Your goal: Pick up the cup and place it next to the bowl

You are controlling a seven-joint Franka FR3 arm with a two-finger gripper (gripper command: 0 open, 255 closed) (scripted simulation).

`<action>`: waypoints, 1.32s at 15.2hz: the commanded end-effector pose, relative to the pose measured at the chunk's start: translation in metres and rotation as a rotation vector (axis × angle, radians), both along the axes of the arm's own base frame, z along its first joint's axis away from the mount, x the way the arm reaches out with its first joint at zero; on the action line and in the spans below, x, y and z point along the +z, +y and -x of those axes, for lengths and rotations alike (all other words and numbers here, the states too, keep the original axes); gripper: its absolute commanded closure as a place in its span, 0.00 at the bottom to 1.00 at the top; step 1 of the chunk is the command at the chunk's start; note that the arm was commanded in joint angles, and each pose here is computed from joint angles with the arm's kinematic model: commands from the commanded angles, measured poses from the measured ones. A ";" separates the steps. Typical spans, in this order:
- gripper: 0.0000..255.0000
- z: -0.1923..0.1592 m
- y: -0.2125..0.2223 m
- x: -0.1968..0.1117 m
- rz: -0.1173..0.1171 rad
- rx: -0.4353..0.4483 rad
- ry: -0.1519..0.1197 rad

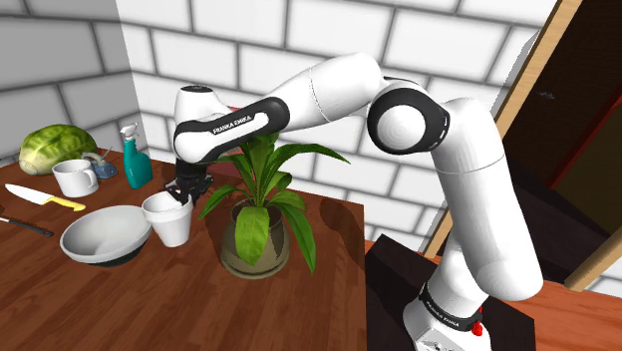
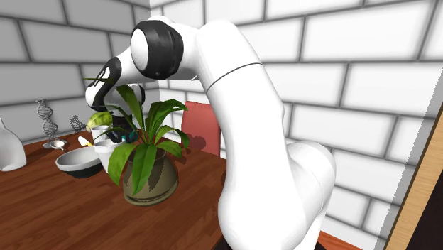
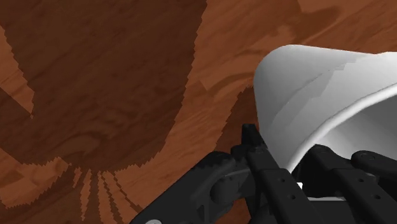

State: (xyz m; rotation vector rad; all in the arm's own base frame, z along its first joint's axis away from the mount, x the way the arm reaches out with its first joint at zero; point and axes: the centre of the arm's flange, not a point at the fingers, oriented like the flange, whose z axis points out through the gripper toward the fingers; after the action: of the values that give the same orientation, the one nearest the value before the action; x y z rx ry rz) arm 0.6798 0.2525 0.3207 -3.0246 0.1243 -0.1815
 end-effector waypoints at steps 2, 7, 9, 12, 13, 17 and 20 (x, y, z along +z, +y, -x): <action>1.00 0.001 0.001 -0.014 -0.001 0.001 0.001; 1.00 0.001 0.001 -0.014 -0.001 0.001 0.001; 1.00 0.001 0.001 -0.014 -0.001 0.001 0.001; 0.00 0.001 0.000 -0.014 -0.001 0.001 0.001; 0.00 0.001 0.000 -0.014 -0.001 0.001 0.001; 0.00 0.004 -0.002 0.012 -0.001 0.001 0.001; 0.00 0.007 -0.005 0.036 -0.001 0.001 0.001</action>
State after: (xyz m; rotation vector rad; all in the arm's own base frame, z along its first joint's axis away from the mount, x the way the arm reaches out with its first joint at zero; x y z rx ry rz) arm 0.6742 0.2498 0.3520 -3.0235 0.1229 -0.1818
